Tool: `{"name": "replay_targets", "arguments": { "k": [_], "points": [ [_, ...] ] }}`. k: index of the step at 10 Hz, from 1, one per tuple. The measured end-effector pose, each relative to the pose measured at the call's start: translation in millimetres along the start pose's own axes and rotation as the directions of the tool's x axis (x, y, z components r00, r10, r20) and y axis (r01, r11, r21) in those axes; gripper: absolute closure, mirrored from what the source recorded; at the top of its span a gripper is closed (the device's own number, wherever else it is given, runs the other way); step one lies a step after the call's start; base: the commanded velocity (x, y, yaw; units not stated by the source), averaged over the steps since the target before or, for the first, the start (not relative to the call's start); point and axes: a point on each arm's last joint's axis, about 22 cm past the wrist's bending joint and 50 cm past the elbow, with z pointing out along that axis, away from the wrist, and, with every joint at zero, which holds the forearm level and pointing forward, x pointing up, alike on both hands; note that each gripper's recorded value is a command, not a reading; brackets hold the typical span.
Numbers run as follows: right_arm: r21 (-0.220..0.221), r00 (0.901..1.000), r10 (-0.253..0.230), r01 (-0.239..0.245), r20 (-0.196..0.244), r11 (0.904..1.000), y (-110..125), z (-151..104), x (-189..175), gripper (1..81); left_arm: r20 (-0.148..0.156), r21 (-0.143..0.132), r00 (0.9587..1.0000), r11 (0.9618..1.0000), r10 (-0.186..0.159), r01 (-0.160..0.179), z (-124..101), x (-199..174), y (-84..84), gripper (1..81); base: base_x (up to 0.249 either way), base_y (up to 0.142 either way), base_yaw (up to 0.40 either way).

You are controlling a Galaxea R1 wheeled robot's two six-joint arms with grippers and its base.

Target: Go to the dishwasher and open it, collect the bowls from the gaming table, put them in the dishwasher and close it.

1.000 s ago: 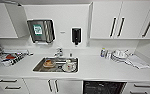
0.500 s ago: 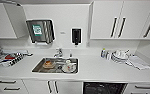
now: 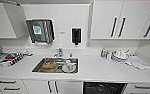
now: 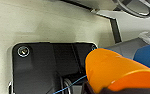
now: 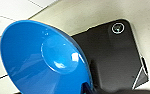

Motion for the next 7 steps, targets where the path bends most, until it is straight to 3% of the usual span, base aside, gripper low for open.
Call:
{"name": "replay_targets", "arguments": {
  "k": [3,5,7],
  "points": [
    [-0.018,0.9976,0.044,-0.043,0.053,0.9989,6,-3,-27,81.1,0.045,-0.013,0.9987,0.9996,-0.026,0.027,3,-7,2.2,81.1,0.0,0.0,0.0],
    [-0.018,0.9969,0.051,-0.05,0.06,0.9986,5,-1,-27,81.1,0.032,-0.035,0.9992,0.9991,-0.023,0.024,-6,15,6.2,81.1,0.0,0.0,0.0],
    [-0.014,0.9971,0.05,-0.049,0.058,0.9987,3,1,-25,81.1,0.018,-0.084,0.9998,0.9964,-0.01,0.011,-10,41,30.4,81.1,0.0,0.0,0.0]
  ]
}}
